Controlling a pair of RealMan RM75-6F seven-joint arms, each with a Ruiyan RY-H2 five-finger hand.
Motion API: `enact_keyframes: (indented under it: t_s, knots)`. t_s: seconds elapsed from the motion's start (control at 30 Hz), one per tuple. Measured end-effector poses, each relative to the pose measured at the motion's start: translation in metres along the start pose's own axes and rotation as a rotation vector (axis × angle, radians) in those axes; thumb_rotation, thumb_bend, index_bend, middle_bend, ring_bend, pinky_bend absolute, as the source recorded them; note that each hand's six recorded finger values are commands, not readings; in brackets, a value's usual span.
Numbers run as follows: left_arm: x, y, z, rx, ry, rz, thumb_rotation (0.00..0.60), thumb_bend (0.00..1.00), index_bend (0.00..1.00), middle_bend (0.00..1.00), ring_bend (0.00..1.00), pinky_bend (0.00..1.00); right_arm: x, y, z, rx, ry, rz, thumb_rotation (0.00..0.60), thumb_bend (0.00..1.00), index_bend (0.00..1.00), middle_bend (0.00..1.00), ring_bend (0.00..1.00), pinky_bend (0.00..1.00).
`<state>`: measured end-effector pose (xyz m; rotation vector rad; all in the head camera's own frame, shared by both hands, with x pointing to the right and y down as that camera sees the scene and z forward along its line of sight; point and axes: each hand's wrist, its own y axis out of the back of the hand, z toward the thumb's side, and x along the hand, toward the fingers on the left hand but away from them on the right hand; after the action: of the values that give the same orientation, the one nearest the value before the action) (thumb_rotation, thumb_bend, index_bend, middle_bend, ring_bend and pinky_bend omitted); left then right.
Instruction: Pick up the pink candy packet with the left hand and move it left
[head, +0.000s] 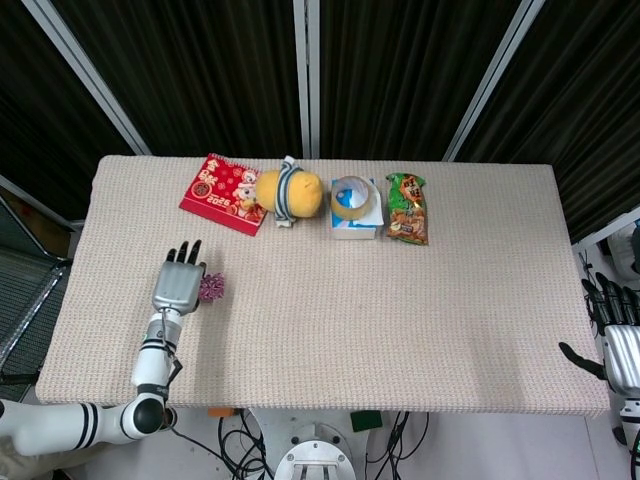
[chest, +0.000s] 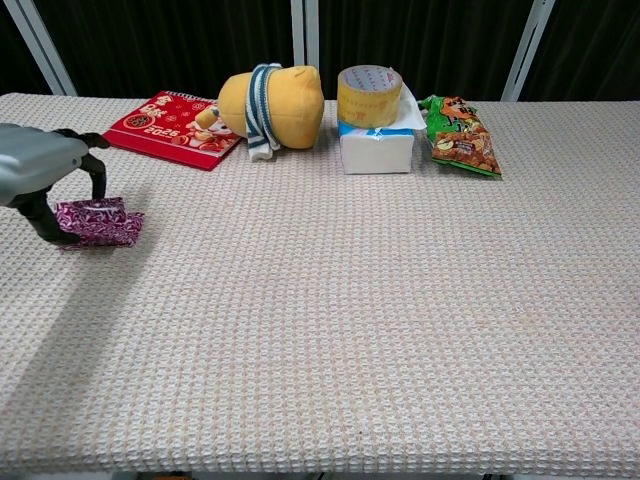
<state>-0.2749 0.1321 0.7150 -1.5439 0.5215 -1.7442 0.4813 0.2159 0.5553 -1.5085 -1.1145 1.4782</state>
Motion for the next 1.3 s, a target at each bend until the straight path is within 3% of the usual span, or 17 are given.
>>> enact_keyframes:
  t_s: [0.5, 0.73, 1.3]
  knots:
    - [0.016, -0.008, -0.003, -0.076, 0.032, -0.051, 0.600, 0.20, 0.40, 0.00, 0.00, 0.14, -0.001, -0.002, 0.000, 0.008, -0.005, 0.012, 0.600, 0.35, 0.00, 0.00, 0.00, 0.00]
    - [0.016, -0.009, -0.005, -0.031, 0.030, -0.036, 0.600, 0.20, 0.36, 0.00, 0.00, 0.14, -0.001, -0.002, -0.003, 0.008, -0.014, 0.009, 0.599, 0.35, 0.00, 0.00, 0.00, 0.00]
    - [0.015, -0.015, -0.005, -0.035, 0.032, -0.063, 0.600, 0.20, 0.26, 0.00, 0.00, 0.14, 0.000, -0.005, -0.007, 0.010, -0.025, 0.015, 0.599, 0.35, 0.00, 0.00, 0.00, 0.00]
